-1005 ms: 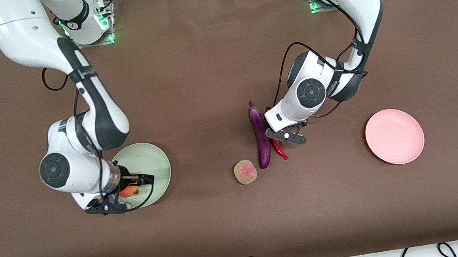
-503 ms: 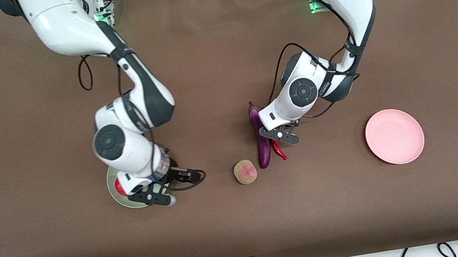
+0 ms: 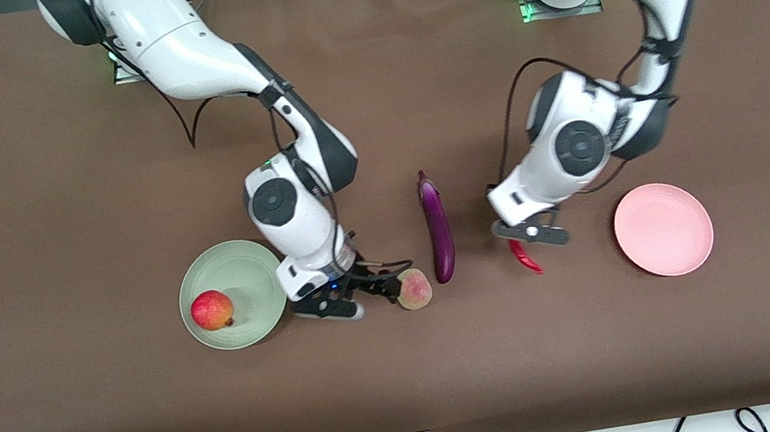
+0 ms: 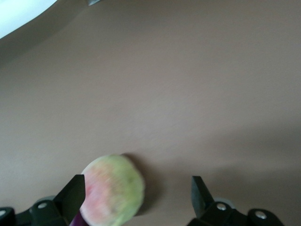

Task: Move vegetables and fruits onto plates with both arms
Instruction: 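Grasp the peach with the right gripper while the left gripper lifts the chili, then place the peach on the green plate while the left gripper drops the chili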

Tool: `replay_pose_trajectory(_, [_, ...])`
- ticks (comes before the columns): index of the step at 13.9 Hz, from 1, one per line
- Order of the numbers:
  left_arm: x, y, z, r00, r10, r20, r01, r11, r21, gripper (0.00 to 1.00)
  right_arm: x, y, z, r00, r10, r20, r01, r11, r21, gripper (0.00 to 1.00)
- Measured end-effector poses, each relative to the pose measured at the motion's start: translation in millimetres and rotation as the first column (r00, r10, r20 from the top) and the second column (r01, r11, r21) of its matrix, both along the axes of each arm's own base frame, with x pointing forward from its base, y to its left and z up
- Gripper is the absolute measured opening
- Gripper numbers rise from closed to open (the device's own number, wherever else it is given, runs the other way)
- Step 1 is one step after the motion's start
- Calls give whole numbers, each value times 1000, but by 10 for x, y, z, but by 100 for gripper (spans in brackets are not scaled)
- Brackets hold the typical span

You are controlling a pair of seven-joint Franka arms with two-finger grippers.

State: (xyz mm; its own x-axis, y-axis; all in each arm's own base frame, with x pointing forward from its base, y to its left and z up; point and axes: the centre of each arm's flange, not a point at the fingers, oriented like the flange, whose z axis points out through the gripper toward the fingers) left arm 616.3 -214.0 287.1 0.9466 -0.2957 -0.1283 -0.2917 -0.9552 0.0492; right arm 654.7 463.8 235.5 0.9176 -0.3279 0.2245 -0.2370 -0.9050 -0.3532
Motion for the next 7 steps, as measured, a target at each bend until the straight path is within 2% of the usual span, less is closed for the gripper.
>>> replay_pose_trajectory(2, [147,680,154,999,-34,-2,34,998,52,27,-185,273,-171,999,9,30,-9,1000,19,100])
replay_pose_trajectory(4, [243,1291,121,996,-93,-17,93,995,45,27,-280,405,-270,998,28,52,-29,999,19,100])
replay_pose_trajectory(7, [289,1824,-27,982,-186,-39,188,981,51,27,-318,423,-432,996,59,71,-58,998,-20,100])
